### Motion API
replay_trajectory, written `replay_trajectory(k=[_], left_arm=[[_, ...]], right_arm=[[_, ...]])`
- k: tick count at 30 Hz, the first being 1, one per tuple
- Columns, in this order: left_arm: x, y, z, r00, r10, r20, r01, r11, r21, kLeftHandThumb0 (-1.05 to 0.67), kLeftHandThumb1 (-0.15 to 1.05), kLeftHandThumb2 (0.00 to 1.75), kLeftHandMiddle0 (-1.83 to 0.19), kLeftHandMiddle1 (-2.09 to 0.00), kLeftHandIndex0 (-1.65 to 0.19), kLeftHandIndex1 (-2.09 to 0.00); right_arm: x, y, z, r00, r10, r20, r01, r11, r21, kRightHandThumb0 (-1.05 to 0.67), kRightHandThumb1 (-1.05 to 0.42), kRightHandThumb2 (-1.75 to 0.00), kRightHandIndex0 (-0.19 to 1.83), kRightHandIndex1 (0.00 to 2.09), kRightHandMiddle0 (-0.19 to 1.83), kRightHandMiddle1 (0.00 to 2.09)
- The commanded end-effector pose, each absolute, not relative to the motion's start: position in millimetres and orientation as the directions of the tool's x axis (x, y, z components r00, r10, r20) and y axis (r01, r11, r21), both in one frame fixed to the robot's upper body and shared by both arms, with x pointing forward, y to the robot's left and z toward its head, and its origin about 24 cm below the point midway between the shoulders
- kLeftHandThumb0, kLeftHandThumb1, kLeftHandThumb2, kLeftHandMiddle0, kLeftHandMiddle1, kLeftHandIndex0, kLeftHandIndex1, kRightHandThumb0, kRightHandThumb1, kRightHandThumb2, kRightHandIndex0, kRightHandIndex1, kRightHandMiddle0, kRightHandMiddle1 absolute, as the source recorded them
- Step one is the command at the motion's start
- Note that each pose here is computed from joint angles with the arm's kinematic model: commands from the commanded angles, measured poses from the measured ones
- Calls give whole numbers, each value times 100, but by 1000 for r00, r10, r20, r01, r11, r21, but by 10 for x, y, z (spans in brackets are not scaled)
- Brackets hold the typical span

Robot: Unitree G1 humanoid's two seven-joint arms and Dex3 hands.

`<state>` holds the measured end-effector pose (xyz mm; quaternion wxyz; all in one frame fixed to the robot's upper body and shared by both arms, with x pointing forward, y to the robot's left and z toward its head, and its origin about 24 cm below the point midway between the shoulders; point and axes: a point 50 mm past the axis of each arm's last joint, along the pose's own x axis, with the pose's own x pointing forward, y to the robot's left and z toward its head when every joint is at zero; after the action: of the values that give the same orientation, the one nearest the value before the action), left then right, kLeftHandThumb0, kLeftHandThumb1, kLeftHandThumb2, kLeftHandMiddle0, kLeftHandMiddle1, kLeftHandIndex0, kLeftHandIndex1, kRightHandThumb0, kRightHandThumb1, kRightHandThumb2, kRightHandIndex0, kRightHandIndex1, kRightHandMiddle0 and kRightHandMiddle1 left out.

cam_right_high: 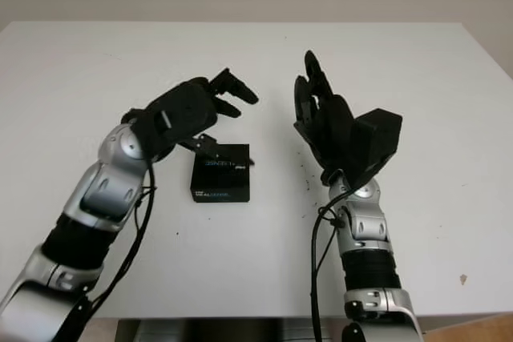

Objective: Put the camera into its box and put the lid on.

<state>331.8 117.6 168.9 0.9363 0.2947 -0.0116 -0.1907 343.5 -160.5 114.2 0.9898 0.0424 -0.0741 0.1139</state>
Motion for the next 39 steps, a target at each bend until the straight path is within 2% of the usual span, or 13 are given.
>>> replay_trajectory(k=[1,4,7,10,14,16,21,24,28,33,39], left_arm=[[3249,1258,1676,934,-349,-70,335,794,508,-57,105,29,-7,-13,19,-65],[3180,1328,1660,937,-346,-58,334,830,447,-59,105,30,-8,-12,18,-62],[3113,1407,1669,933,-358,-32,344,864,369,-63,105,33,-2,-7,16,-46],[3058,1496,1669,930,-367,23,352,906,235,-59,105,34,5,-3,18,-34],[3002,1672,1585,957,-273,94,262,958,113,-60,105,39,9,-3,19,-24],[2973,1811,1488,973,-191,127,190,982,24,-62,105,41,10,-4,16,-21],[2933,2108,1284,977,-70,202,94,989,-113,-62,105,51,19,0,19,-1],[2943,2245,1197,973,-7,230,32,994,-107,-65,105,51,19,0,19,0],[2990,2335,1126,967,20,253,-3,998,-68,-73,105,57,19,0,19,0],[3061,2364,1053,963,15,269,-3,999,-43,-75,105,63,19,0,19,0],[3103,2354,1013,961,-15,277,25,999,-32,-76,105,62,19,0,19,0]], right_arm=[[3411,-1643,1195,961,218,168,-229,972,51,-67,-105,-60,-9,5,-5,4],[3396,-1670,1203,962,222,161,-232,972,45,-66,-105,-61,-9,5,-6,3],[3379,-1688,1204,962,227,152,-234,972,32,-66,-105,-62,-10,5,-6,3],[3364,-1688,1211,964,219,153,-226,974,26,-66,-105,-62,-10,5,-6,4],[3329,-1656,1231,964,206,168,-214,976,28,-66,-105,-64,-10,5,-6,4],[3302,-1629,1230,962,198,187,-206,978,22,-66,-105,-66,-12,4,-8,3],[3266,-1580,1177,961,172,218,-170,985,-25,-69,-105,-70,-17,2,-15,1],[3260,-1551,1112,961,169,218,-165,986,-37,-72,-105,-70,-19,0,-18,0],[3254,-1504,1025,968,174,183,-169,985,-44,-76,-105,-68,-19,0,-19,0],[3238,-1460,1014,969,178,170,-170,983,-65,-80,-105,-67,-19,0,-19,0],[3231,-1464,1017,969,182,169,-172,983,-70,-80,-105,-67,-19,0,-19,0]])
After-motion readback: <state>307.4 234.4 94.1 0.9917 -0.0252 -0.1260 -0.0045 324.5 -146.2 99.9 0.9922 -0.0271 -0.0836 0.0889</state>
